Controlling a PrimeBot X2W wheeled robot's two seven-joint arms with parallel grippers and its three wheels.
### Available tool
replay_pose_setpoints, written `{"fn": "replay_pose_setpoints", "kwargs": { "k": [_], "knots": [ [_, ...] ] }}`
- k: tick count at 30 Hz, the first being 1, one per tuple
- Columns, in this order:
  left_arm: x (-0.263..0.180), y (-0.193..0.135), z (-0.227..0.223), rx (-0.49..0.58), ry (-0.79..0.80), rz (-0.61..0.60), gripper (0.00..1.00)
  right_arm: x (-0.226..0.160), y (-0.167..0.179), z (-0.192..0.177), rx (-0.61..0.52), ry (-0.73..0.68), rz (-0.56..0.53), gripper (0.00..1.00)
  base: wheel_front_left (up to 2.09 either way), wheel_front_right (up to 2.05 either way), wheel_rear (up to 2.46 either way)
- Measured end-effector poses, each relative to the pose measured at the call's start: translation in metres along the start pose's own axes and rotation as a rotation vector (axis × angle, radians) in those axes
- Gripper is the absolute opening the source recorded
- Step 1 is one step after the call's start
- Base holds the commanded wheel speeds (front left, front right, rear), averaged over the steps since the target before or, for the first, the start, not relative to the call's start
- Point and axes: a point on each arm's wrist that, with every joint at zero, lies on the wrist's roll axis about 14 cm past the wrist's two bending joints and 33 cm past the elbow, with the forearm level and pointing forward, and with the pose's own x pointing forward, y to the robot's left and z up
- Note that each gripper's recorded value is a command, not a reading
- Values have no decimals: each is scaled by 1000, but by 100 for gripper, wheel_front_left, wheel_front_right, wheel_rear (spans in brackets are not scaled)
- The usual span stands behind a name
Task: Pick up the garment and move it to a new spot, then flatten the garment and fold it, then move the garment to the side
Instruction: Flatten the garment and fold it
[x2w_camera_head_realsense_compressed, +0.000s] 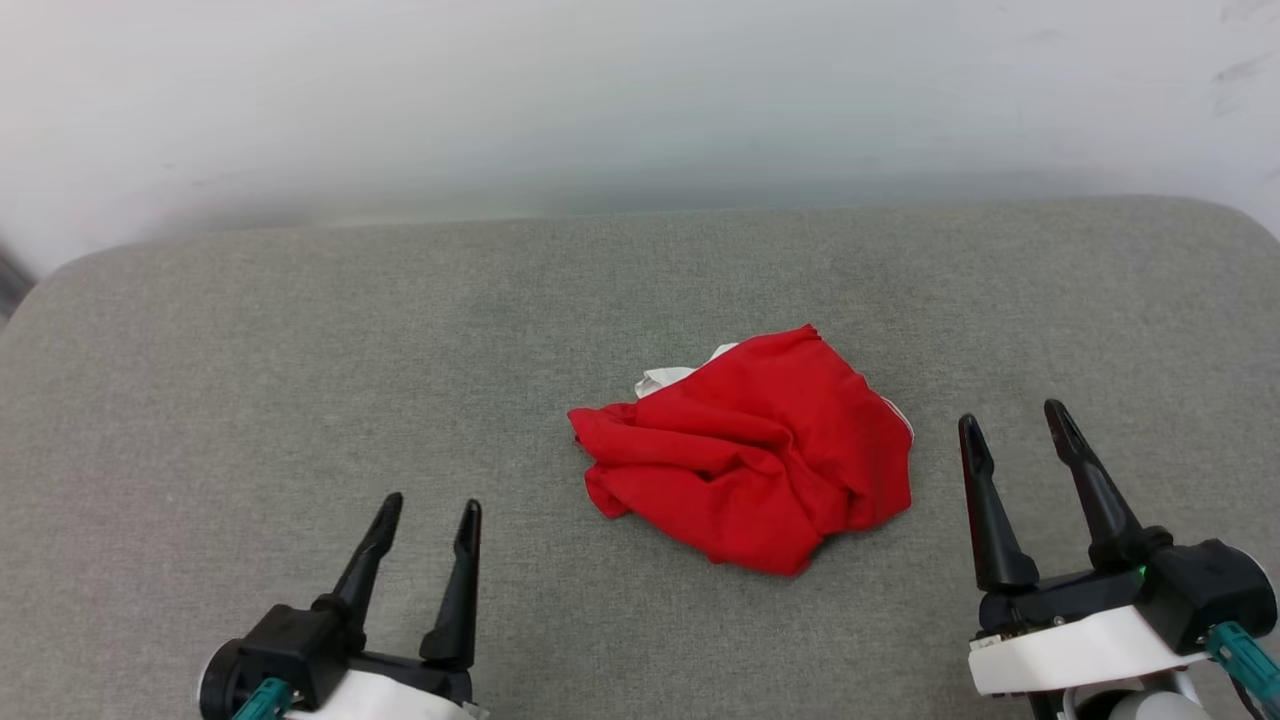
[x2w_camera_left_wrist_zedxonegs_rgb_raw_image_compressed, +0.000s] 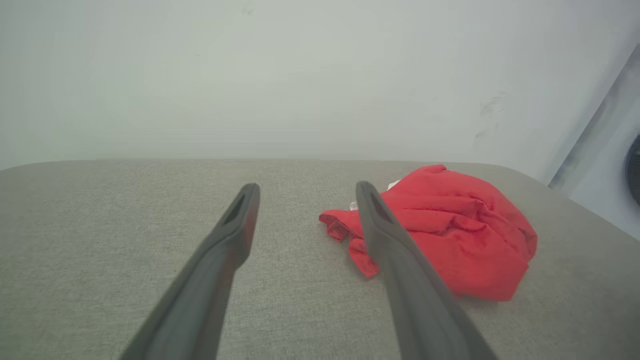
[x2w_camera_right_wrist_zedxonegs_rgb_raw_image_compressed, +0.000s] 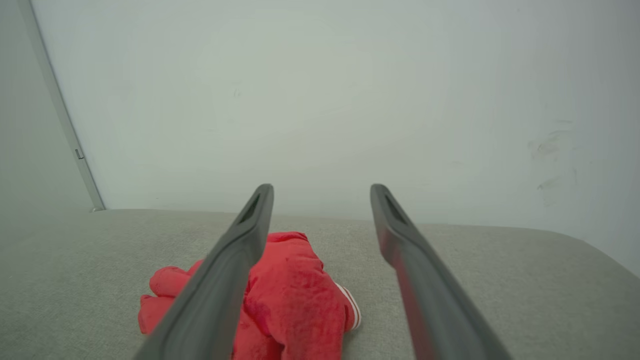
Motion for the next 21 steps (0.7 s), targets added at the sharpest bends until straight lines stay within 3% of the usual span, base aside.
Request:
{"fn": "replay_pose_setpoints", "kwargs": {
  "k": [11,15,19,21],
  "knots": [
    [50,-16,-2,24,34,-131,100,3,-17,-10,-21,24,-44,100,0,0,0],
    [82,-25,-21,74,206,-220,100,4,-27,-22,-39,58,-68,100,0,0,0],
    [112,-42,-40,31,400,-305,100,11,-37,-26,-50,62,-90,100,0,0,0],
    [121,-46,-49,74,500,-364,100,12,-42,-30,-55,72,-101,100,0,0,0]
  ]
}}
